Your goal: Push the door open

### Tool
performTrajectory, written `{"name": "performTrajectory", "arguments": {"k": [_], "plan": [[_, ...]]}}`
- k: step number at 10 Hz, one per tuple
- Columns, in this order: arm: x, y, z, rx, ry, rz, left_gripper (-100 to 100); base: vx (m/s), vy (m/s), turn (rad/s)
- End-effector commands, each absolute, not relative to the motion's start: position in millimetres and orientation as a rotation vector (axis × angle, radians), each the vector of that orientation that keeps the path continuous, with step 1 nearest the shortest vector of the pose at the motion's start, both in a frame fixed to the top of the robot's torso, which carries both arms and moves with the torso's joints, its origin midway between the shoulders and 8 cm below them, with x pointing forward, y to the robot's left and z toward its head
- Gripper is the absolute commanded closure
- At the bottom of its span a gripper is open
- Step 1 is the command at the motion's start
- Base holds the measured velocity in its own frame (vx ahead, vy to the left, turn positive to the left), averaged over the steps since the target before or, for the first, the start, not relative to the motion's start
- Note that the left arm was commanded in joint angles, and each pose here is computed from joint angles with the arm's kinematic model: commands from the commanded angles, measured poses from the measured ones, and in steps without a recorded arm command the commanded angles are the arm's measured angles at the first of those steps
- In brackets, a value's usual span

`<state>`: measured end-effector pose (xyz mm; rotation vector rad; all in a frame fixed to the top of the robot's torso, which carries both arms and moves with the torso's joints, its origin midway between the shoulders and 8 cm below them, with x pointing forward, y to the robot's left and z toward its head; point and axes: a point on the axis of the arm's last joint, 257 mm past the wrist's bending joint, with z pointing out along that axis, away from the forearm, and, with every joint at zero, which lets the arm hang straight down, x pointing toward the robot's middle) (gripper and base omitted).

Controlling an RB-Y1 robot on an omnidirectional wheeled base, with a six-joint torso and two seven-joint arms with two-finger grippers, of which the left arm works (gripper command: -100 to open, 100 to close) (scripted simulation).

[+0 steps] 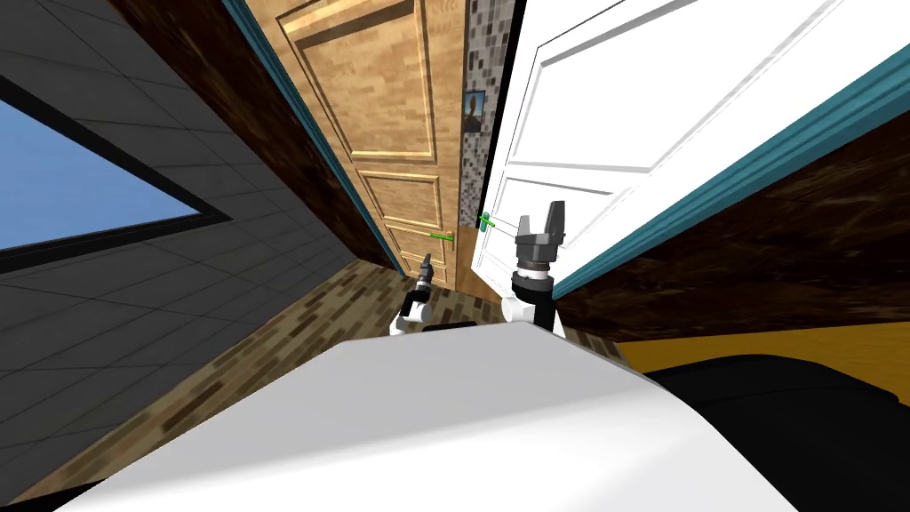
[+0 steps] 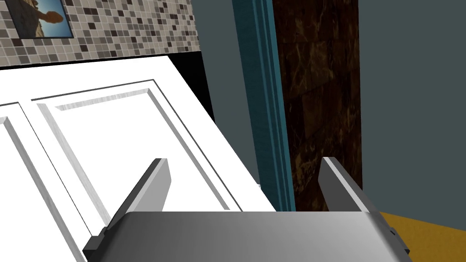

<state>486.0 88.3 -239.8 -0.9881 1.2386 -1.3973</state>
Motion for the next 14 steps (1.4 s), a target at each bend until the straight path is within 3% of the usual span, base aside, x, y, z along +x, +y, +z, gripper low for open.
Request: {"name": "performTrajectory", "arguments": {"k": [1,14], "plan": [[488.9,72.0,-249.7,-0.997,1.276,-1.406,-100,0.114,0.094,-0.079],[490.2,-15.7,-291.4,-1.025,1.45,-1.456,-100,0.115,0.106,-0.054]]}}
